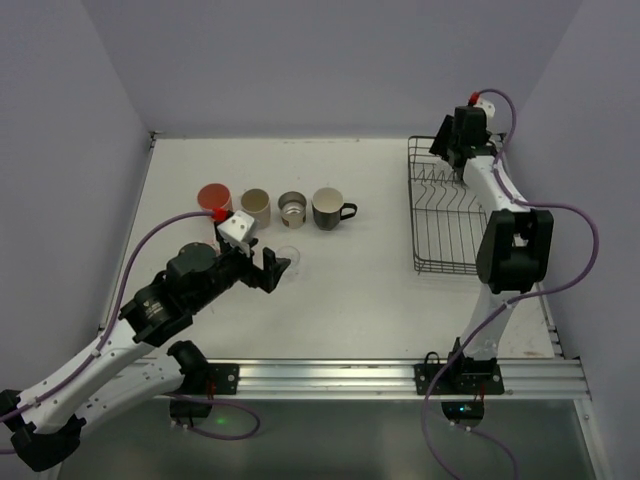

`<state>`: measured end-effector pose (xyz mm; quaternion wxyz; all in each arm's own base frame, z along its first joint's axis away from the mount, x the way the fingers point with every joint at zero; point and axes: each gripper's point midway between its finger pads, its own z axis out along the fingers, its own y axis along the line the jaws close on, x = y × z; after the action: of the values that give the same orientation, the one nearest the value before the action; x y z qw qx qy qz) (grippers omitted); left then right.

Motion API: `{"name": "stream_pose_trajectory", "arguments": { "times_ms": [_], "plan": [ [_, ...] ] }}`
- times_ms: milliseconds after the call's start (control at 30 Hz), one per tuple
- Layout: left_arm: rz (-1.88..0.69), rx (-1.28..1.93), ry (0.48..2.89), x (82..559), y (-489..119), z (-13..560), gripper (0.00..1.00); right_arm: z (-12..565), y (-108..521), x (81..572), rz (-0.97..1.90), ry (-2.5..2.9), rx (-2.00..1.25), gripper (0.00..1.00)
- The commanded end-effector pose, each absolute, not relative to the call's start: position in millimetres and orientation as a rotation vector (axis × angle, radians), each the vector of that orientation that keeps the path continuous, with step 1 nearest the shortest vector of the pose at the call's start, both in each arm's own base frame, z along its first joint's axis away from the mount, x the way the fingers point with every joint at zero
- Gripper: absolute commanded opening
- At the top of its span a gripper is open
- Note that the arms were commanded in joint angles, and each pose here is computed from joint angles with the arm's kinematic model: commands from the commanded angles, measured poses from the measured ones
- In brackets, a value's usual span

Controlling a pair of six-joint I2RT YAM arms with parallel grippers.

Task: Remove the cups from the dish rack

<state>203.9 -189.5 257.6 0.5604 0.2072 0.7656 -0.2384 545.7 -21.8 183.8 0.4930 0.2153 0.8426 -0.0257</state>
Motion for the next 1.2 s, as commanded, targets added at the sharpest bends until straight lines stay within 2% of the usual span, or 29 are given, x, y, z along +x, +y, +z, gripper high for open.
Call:
{"name": "stream_pose_trajectory", "arguments": {
  "times_ms": [0,100,300,467,767,833,867,967,1100,1167],
  "plan": [
    [-0.587,0.533,1.752,203.3,-195.0,266.8,0.92,179.4,-42.3,548.2,-0.198,2.118,0.452,0.71],
    [-0.59,0.54,1.757,203.2,-196.5,265.2,0.92,168.7,-60.8,558.9,-0.23,2.141,0.449,0.77],
    [-0.601,0.542,1.76,206.6,-196.7,264.4,0.92,150.2,-61.8,575.2,-0.217,2.213,0.397,0.78],
    [-0.596,0.522,1.781,215.0,-192.7,259.9,0.92,135.7,-59.2,584.7,-0.206,2.244,0.367,0.72],
    [-0.612,0.505,1.804,224.7,-188.6,255.2,0.92,121.0,-51.5,599.3,-0.165,2.279,0.324,0.68],
    [-0.613,0.502,1.808,226.3,-188.4,254.3,0.92,119.9,-51.8,601.1,-0.165,2.276,0.328,0.61],
    [-0.614,0.501,1.814,226.7,-188.3,253.1,0.92,121.6,-52.2,601.4,-0.167,2.271,0.331,0.5],
    [-0.608,0.502,1.828,229.3,-188.8,249.2,0.92,135.3,-46.8,603.3,-0.134,2.231,0.324,0.38],
    [-0.616,0.504,1.844,232.0,-191.4,246.1,0.92,190.2,-40.0,603.5,-0.1,2.066,0.329,0.29],
    [-0.631,0.514,1.845,231.5,-194.3,245.8,0.92,225.1,-37.2,591.0,-0.068,1.987,0.349,0.27]
  ]
}}
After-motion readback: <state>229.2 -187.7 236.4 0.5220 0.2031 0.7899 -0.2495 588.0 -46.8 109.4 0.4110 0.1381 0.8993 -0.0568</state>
